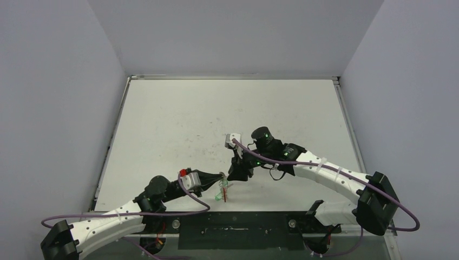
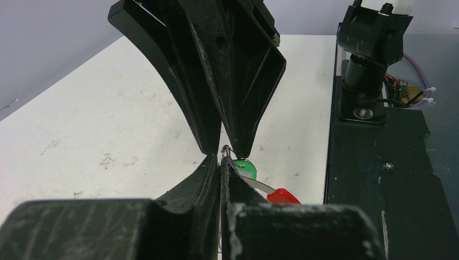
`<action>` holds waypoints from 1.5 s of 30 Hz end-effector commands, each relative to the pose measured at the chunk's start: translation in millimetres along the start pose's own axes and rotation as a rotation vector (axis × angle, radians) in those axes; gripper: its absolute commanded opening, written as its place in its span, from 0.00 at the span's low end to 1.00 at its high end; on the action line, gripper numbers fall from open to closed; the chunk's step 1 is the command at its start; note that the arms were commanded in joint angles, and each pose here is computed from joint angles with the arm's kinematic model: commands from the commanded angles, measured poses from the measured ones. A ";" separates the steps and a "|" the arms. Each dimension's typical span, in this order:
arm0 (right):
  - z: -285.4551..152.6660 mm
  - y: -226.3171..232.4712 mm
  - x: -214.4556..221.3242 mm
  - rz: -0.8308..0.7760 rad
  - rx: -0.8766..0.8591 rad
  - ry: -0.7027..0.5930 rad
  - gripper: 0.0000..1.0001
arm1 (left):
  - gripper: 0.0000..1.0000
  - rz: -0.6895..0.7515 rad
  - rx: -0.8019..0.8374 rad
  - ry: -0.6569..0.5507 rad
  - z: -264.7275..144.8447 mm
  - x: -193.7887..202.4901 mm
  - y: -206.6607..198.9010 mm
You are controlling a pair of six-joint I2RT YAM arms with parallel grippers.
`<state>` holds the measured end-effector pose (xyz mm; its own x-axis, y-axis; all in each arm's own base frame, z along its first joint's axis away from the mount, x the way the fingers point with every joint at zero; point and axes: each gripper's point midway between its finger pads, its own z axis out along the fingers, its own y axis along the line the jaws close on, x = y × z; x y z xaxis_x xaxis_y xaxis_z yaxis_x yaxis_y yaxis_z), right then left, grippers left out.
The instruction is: Put the keys on the keyring
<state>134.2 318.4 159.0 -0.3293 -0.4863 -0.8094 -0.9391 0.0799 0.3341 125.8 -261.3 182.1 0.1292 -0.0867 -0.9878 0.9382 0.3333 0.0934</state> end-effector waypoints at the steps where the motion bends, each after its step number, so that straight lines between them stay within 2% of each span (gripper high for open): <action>1: -7.4 -1.8 -18.5 -0.112 0.028 -0.090 0.32 | 0.00 0.021 0.010 -0.088 3.3 -25.7 -0.6; 7: -13.0 9.3 -34.5 -0.205 -0.008 -0.178 0.32 | 0.00 0.017 0.015 -0.090 3.4 -26.4 -1.5; 16: -3.8 9.2 -45.1 -0.237 -0.051 -0.227 0.30 | 0.00 0.010 0.026 -0.091 3.9 -27.3 -3.5; 22: 4.8 10.0 -38.9 -0.250 -0.104 -0.208 0.25 | 0.00 0.012 0.027 -0.095 4.3 -28.6 -3.4; 30: -1.0 13.0 -27.9 -0.289 -0.105 -0.202 0.29 | 0.00 0.014 0.023 -0.095 4.4 -28.7 -2.8; 37: -3.8 14.7 -20.2 -0.387 -0.103 -0.222 0.26 | 0.00 0.016 0.026 -0.097 4.8 -29.7 -3.0; 45: -0.3 11.1 -26.1 -0.399 -0.091 -0.260 0.26 | 0.00 0.014 0.028 -0.096 5.2 -29.1 -3.2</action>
<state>126.4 322.5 159.0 -0.0640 -0.3324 -0.9410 -0.9868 -0.1198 0.1094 122.7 -262.9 180.3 0.1231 -0.0842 -0.9888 0.9452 0.3135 0.0910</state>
